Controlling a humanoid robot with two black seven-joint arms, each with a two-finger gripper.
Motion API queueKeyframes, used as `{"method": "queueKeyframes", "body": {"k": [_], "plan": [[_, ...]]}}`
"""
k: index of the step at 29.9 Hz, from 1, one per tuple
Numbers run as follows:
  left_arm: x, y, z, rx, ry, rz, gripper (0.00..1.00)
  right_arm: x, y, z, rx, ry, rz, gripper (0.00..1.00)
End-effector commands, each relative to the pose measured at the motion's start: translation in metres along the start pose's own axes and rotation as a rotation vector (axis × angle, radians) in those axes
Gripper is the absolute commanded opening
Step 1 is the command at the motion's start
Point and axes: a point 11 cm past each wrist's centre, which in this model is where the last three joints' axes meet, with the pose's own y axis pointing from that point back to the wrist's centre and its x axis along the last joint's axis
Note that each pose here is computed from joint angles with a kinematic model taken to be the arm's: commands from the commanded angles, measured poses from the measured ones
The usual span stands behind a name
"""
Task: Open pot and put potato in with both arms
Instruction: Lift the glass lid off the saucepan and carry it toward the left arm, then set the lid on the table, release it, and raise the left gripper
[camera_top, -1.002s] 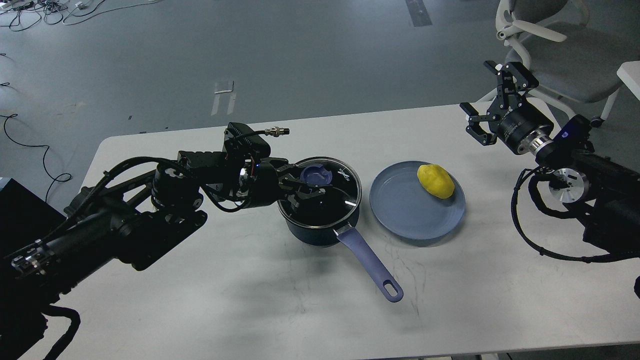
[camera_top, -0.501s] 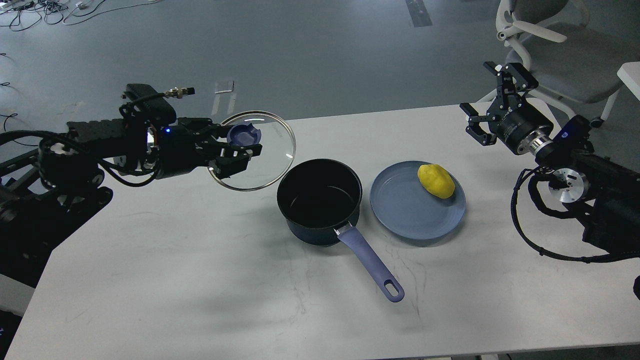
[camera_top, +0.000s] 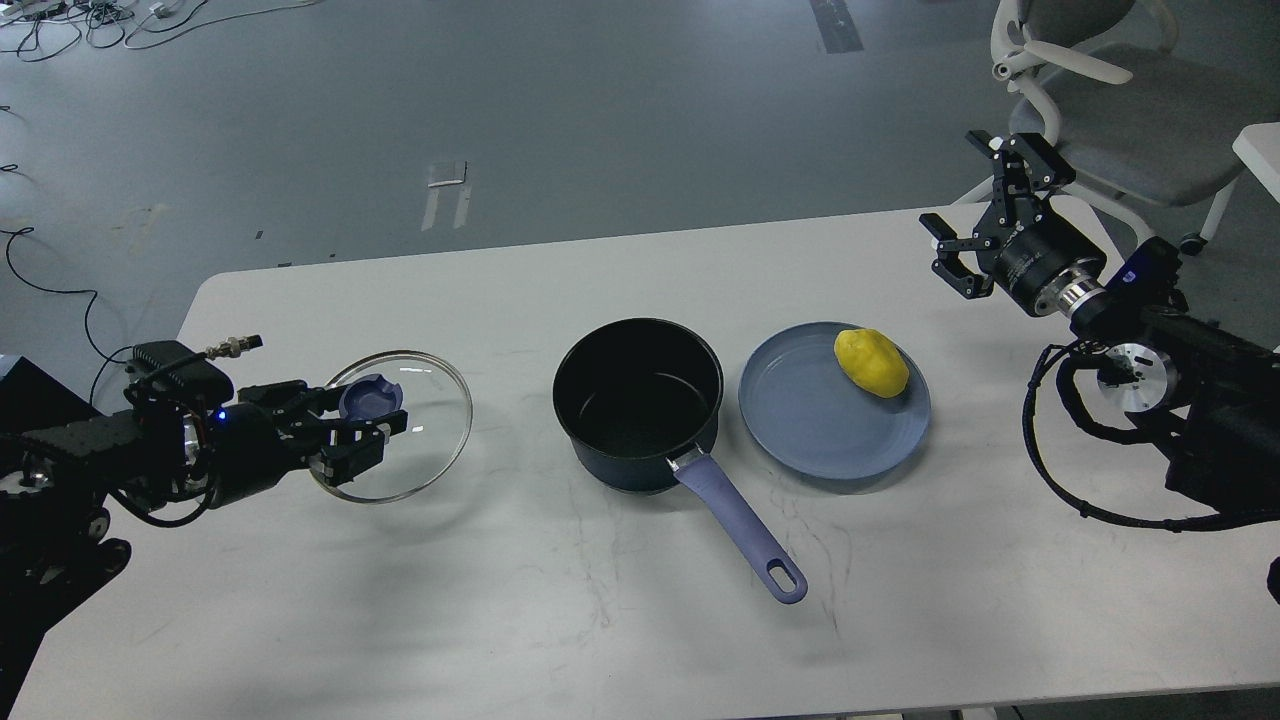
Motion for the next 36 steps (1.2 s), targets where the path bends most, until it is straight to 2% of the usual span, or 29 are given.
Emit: {"method": "queueKeyframes", "body": {"k": [1, 9, 14, 17, 19, 24, 27, 28, 30, 31, 33, 36], "plan": [[-0.016, -0.003, -0.002, 0.013, 0.015, 0.010, 0.00, 0.000, 0.000, -0.001, 0.002, 0.000, 0.000, 1.00], [-0.038, -0.011, -0.005, 0.034, 0.043, 0.008, 0.01, 0.000, 0.001, 0.002, -0.003, -0.002, 0.001, 1.00], [-0.045, -0.015, -0.010, 0.055, 0.054, -0.003, 0.08, 0.002, 0.004, 0.006, -0.010, -0.005, 0.006, 1.00], [-0.046, -0.016, -0.009, 0.054, 0.057, -0.006, 0.20, 0.001, 0.004, 0.006, -0.010, -0.006, 0.005, 1.00], [-0.047, -0.015, -0.010, 0.055, 0.055, -0.008, 0.33, 0.001, 0.003, 0.005, -0.008, -0.006, 0.004, 1.00], [-0.048, -0.015, -0.010, 0.055, 0.055, -0.012, 0.45, 0.001, 0.004, 0.006, -0.010, -0.006, 0.005, 1.00], [-0.048, -0.015, -0.010, 0.055, 0.056, -0.011, 0.60, 0.001, 0.004, 0.006, -0.010, -0.006, 0.005, 1.00], [-0.048, -0.015, -0.010, 0.055, 0.056, -0.011, 0.69, 0.001, 0.004, 0.006, -0.010, -0.006, 0.005, 1.00], [-0.048, -0.015, -0.010, 0.057, 0.056, -0.011, 0.78, 0.001, 0.004, 0.006, -0.010, -0.006, 0.005, 1.00], [-0.047, -0.015, -0.011, 0.057, 0.056, -0.010, 0.86, 0.001, 0.004, 0.006, -0.010, -0.006, 0.005, 1.00], [-0.046, -0.013, -0.012, 0.061, 0.055, -0.007, 0.95, 0.001, 0.004, 0.006, -0.010, -0.006, 0.005, 1.00], [-0.044, -0.012, -0.013, 0.063, 0.055, -0.003, 0.97, 0.002, 0.004, 0.006, -0.010, -0.007, 0.006, 1.00]]}}
